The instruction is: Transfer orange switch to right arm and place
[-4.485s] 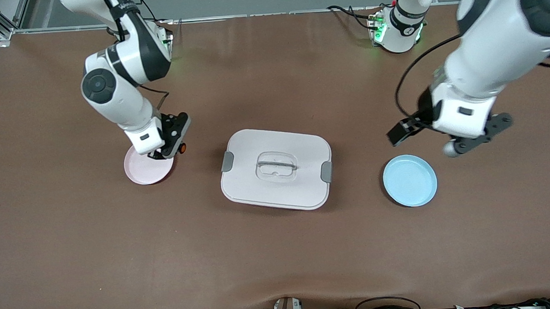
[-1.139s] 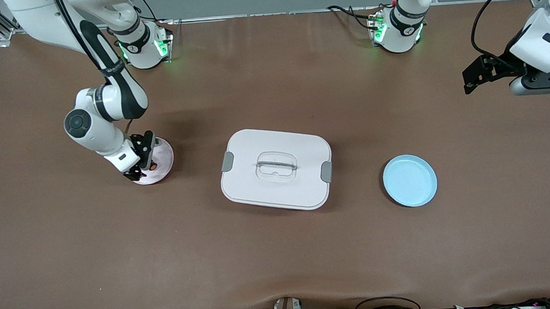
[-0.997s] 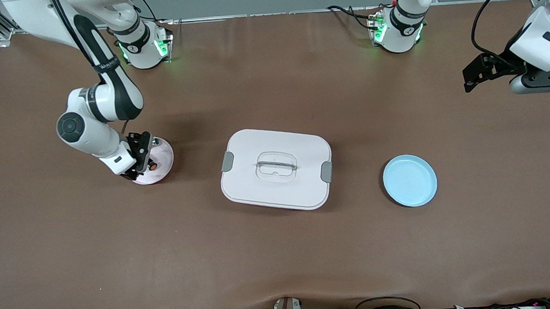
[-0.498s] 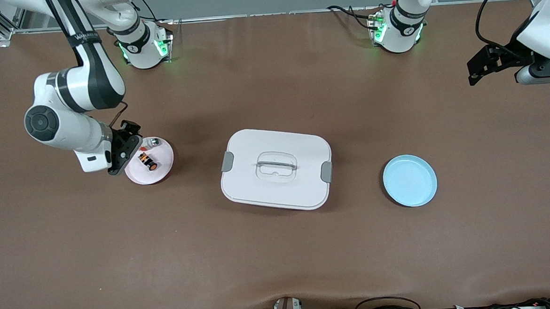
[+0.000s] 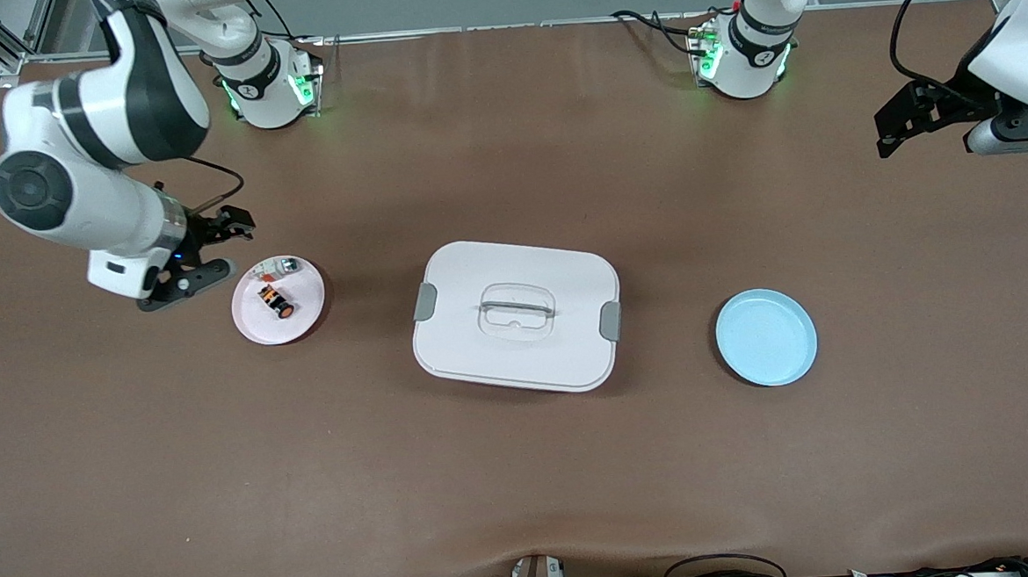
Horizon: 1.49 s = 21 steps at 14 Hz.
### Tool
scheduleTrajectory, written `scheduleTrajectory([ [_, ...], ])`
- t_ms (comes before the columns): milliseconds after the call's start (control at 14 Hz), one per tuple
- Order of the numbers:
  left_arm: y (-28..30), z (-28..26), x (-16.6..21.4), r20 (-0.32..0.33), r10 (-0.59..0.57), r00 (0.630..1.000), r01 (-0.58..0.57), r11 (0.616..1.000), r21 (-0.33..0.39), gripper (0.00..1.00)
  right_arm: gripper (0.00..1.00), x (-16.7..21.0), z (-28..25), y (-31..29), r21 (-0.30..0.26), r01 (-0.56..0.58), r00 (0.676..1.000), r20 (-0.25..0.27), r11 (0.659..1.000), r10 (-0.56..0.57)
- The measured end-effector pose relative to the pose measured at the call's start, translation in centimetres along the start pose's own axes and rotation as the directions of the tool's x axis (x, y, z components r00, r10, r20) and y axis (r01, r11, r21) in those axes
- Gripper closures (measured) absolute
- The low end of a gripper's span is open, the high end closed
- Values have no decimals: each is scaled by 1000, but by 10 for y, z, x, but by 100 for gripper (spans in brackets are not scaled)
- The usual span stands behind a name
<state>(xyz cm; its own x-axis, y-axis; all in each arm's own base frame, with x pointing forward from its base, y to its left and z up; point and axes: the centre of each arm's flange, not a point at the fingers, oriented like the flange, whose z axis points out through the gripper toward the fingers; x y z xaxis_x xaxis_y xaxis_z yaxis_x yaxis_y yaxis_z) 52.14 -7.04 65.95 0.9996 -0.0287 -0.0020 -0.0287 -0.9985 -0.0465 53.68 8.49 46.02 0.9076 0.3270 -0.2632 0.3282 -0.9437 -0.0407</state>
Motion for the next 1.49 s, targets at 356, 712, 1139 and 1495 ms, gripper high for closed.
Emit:
scheduleTrajectory([
  [356,0,-1,0,-1,0,1000,0,1000,0,0,0,-10,-36,30,12,-110,994,-20,994,110],
  [712,0,-1,0,-1,0,1000,0,1000,0,0,0,-19,-81,31,15,-227,972,-50,974,228],
  [1139,0,0,0,-1,0,1000,0,1000,0,0,0,-34,-145,36,41,-405,904,-131,913,407],
  [1495,0,-1,0,-1,0,1000,0,1000,0,0,0,-41,-174,38,69,-408,891,-188,910,414],
])
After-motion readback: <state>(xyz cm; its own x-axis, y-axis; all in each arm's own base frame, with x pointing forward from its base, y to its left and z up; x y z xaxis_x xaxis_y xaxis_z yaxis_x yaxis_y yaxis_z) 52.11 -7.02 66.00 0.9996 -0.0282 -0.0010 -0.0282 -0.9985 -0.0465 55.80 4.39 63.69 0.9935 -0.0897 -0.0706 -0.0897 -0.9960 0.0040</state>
